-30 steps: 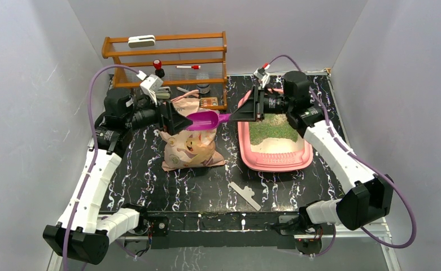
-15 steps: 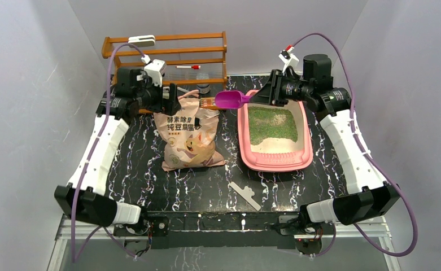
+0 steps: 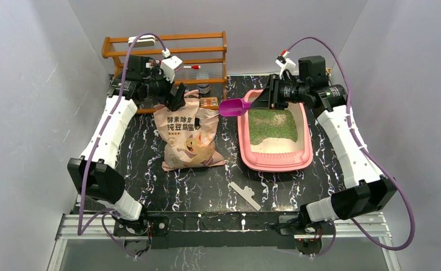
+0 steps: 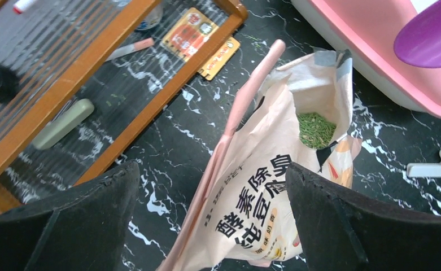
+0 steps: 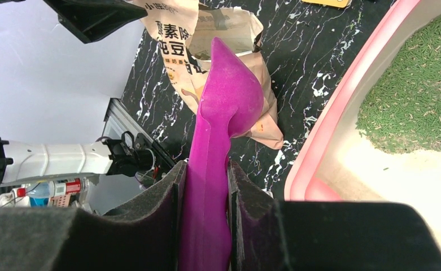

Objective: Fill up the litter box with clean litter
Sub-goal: 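Scoop the cat litter from the cat litter bag.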

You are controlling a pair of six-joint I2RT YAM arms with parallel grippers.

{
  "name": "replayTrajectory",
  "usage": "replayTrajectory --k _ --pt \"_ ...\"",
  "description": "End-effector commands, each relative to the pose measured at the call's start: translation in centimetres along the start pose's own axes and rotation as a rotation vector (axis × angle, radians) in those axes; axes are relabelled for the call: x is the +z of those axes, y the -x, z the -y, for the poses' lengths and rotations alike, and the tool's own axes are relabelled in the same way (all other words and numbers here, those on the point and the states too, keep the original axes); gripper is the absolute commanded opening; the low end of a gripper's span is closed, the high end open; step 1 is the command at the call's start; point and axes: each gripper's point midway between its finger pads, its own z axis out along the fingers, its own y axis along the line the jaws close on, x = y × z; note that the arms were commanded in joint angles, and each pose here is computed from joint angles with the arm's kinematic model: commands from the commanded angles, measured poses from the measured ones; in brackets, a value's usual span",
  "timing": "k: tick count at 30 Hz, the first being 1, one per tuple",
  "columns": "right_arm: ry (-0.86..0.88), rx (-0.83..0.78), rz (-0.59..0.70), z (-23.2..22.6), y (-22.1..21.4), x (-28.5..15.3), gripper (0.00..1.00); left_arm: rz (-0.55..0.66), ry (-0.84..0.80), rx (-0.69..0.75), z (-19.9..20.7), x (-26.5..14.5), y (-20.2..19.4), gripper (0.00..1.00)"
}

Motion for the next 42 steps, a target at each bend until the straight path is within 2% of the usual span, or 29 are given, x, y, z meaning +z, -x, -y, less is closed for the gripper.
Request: replayTrajectory --k 1,7,10,14,18,20,22,24,25,30,36,42 --pt "0.050 -0.052 0.017 -1.3 0.7 -0.4 0.00 0.054 -0.133 0.094 1.2 0.6 1.4 0.98" --pt "0.057 -0.055 -0.008 -1.2 0.4 -0.2 0.01 -0.037 -0.250 0.079 2.1 2.0 -0.2 0.97" --pt "0.060 -0.057 -0.018 -1.1 0.4 -0.1 0.01 -0.009 -0.318 0.073 3.4 1.5 0.4 0.92" --pt "0.058 -0.063 -0.024 -1.1 0.5 -0.1 0.02 -0.008 -0.402 0.056 5.3 0.3 0.1 0.73" --pt "0.075 -0.064 -0.034 -1.4 0.4 0.0 0.02 -0.066 -0.449 0.007 6.5 -0.3 -1.3 0.50" --pt "0.086 -0.062 -0.040 -1.6 0.4 -0.1 0.03 -0.058 -0.476 -0.037 7.2 -1.0 -0.7 0.42" --pt "0.096 -0.061 -0.041 -1.9 0.4 -0.1 0.03 -0.022 -0.524 -0.060 8.3 -1.9 0.2 0.27" --pt "0.103 -0.060 -0.039 -2.1 0.5 -0.3 0.03 0.000 -0.535 -0.057 8.9 -2.8 0.5 0.06" --pt "0.108 -0.061 -0.037 -2.3 0.5 -0.4 0.03 0.010 -0.525 -0.052 9.0 -3.1 0.5 0.00" --pt "0.155 -0.057 -0.042 -3.7 0.2 -1.3 0.03 0.062 -0.486 -0.010 10.2 -5.7 0.6 0.00" --pt "0.212 -0.022 -0.066 -5.2 -0.7 -2.2 0.01 0.160 -0.520 0.053 13.6 -9.6 0.1 0.00" --pt "0.195 0.014 -0.165 -5.7 -3.2 -1.8 0.00 0.184 -0.524 0.048 14.8 -10.6 -1.1 0.00"
